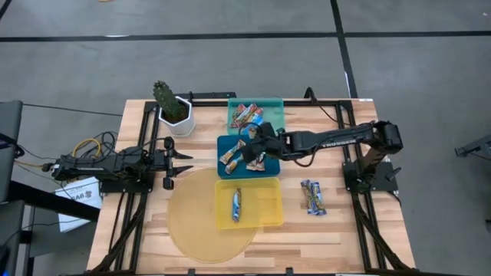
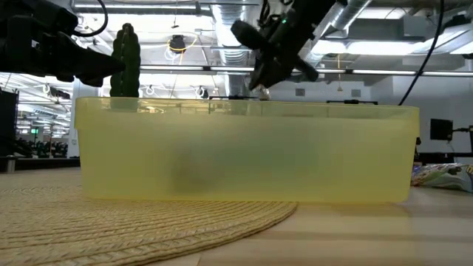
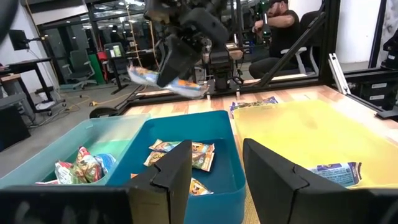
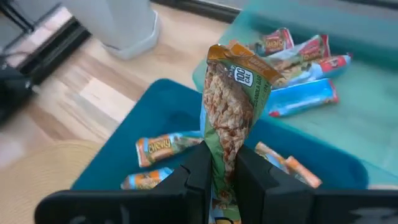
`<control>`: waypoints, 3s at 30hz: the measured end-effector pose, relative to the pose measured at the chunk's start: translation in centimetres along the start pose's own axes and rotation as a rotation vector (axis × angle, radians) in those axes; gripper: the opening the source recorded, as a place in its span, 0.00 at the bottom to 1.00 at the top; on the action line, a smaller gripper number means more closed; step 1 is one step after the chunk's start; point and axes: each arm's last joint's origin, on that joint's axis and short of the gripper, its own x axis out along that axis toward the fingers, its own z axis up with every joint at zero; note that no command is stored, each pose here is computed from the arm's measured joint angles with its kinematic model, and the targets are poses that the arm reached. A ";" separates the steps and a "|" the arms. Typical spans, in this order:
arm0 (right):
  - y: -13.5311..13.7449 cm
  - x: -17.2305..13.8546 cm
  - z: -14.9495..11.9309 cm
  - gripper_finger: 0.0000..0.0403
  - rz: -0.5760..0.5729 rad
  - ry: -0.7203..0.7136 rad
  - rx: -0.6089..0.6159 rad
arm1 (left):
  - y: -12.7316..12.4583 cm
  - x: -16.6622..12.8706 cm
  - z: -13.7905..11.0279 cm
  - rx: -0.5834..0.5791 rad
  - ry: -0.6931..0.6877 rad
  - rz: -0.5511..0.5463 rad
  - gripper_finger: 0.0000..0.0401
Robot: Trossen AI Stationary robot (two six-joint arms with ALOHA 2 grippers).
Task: Pick and place Granola Bars by type
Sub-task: Put the yellow granola bar into the blue bin, then put the blue granola bar into the yellow bin
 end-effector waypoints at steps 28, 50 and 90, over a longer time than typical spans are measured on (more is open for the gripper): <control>-0.5 6.5 -4.8 0.09 -0.137 0.265 0.093 | 0.0 0.2 -0.3 0.001 0.033 -0.003 0.34; -0.6 6.5 -5.0 0.36 -0.142 0.273 0.044 | 0.0 0.2 -0.3 0.001 0.033 -0.003 0.34; -4.0 -12.4 -3.4 0.36 -0.021 0.275 -0.197 | 0.0 0.2 -0.3 -0.002 0.032 -0.004 0.34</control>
